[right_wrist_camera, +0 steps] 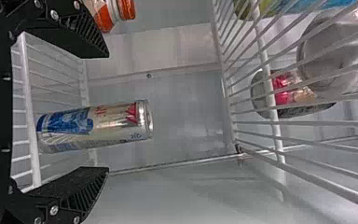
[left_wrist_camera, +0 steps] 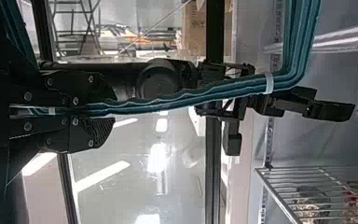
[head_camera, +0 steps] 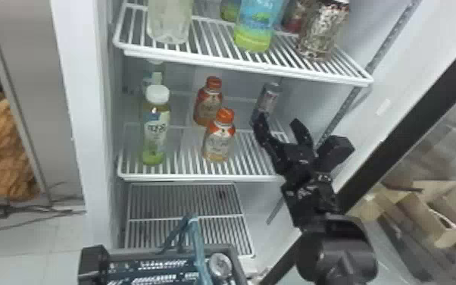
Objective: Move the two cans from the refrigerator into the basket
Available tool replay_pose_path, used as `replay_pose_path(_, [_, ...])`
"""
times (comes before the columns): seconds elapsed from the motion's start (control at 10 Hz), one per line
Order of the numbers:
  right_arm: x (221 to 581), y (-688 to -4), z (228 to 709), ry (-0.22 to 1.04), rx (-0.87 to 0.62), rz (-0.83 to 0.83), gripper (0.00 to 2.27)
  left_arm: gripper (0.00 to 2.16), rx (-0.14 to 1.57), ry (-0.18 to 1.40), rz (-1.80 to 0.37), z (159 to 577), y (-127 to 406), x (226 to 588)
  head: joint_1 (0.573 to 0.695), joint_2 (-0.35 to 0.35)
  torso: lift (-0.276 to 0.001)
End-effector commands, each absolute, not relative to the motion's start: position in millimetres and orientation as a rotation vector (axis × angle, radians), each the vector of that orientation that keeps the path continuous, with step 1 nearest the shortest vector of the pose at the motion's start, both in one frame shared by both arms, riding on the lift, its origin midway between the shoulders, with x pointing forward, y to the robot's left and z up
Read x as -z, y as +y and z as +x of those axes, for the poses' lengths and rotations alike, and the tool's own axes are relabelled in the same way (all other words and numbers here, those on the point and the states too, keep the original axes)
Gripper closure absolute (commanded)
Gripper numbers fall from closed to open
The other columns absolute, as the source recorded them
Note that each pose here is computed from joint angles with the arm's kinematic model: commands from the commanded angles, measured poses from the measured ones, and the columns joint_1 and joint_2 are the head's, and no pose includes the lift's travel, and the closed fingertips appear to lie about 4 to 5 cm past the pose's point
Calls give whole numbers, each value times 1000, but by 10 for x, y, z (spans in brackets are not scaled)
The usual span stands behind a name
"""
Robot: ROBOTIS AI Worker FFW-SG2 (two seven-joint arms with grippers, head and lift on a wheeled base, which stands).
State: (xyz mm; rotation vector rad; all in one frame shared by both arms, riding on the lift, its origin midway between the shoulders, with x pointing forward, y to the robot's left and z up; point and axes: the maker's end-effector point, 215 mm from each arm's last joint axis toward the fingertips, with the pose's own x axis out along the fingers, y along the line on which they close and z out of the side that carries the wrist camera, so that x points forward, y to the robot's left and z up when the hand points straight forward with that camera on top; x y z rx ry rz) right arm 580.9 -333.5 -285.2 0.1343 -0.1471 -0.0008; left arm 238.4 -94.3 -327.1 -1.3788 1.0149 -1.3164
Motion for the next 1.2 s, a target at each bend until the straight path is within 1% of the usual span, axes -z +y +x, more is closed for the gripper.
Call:
replay_pose_path(0.0, [2858, -3280, 5919, -142, -2, 136, 156, 1210, 1320, 1015, -1377, 2384, -949, 3264, 695, -350, -266])
replay_pose_path(0.7, [2870, -3349, 6238, -120, 40, 138, 153, 1210, 1322, 1013, -1373, 2398, -945, 3256, 695, -350, -266])
replay_pose_path(0.9, [2952, -3393, 6329, -97, 54, 148, 148, 1210, 1323, 1011, -1371, 2406, -945, 3251, 695, -350, -266])
replay_pose_path(1.1, [3032, -3336, 6423, -75, 49, 138, 91, 1210, 1320, 1014, -1370, 2406, -944, 3265, 695, -350, -266])
